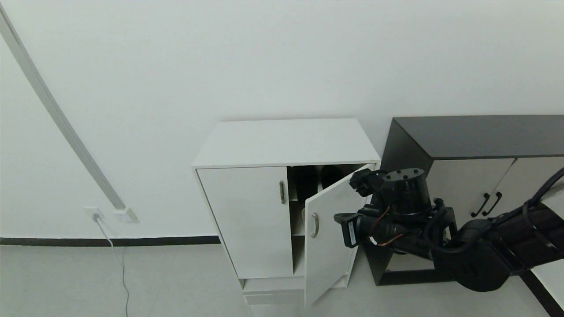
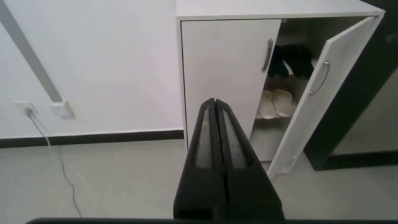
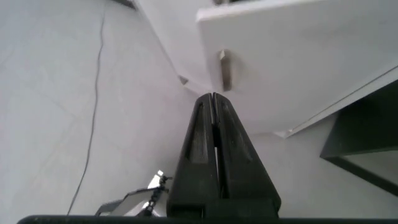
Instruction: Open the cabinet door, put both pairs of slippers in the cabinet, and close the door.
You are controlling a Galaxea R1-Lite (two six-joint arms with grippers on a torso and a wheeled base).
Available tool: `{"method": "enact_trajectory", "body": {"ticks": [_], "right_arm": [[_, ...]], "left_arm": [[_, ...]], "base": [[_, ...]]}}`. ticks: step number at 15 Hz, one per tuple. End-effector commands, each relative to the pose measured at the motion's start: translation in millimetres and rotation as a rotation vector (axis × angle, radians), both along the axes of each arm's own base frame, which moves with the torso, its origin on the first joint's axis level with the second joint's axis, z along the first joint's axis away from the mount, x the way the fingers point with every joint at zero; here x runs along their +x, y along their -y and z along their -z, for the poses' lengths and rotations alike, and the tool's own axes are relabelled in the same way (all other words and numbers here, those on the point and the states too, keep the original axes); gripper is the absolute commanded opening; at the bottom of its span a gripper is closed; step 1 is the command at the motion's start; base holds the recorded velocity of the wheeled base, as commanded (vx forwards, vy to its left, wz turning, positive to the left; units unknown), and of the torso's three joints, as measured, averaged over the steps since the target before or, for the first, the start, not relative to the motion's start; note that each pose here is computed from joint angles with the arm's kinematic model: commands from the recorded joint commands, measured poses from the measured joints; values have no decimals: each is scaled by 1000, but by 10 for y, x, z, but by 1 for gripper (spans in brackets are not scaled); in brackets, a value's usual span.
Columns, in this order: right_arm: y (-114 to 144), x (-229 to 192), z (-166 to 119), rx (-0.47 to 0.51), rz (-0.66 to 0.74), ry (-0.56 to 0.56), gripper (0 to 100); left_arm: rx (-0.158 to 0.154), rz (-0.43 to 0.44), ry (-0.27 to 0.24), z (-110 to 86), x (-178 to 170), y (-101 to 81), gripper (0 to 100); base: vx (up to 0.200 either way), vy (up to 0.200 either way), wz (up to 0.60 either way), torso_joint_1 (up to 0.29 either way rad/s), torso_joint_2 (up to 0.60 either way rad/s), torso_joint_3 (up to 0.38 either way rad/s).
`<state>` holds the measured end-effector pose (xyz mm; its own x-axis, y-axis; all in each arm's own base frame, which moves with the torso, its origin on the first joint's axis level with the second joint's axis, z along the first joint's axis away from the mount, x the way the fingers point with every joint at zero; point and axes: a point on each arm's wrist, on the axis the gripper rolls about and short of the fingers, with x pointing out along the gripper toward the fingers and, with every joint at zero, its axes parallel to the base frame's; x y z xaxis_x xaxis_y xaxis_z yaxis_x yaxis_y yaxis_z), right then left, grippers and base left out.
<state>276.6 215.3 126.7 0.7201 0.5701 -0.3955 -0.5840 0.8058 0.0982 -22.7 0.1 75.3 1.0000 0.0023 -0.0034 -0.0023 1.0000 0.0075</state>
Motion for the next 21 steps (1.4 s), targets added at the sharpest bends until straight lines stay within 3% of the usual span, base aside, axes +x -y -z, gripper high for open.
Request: {"method": "enact_trajectory", "body": {"ticks": [1, 6, 9, 21], "right_arm": [[92, -127, 63, -11, -23, -7, 0], [273, -360, 332, -39, -25, -39, 0], [291, -383, 468, -58, -27, -63, 0], [-23, 167, 900, -55, 0, -56, 0]], "left_arm": [[0, -1, 0, 0, 0, 0, 0], [0, -1, 0, 0, 0, 0, 0], [0, -1, 0, 0, 0, 0, 0], [-1, -2, 0, 0, 0, 0, 0]], "base": [[0, 0, 0, 0, 0, 0], [160, 0, 0, 3, -2, 5], [0, 0, 0, 0, 0, 0], [0, 0, 0, 0, 0, 0]]}}
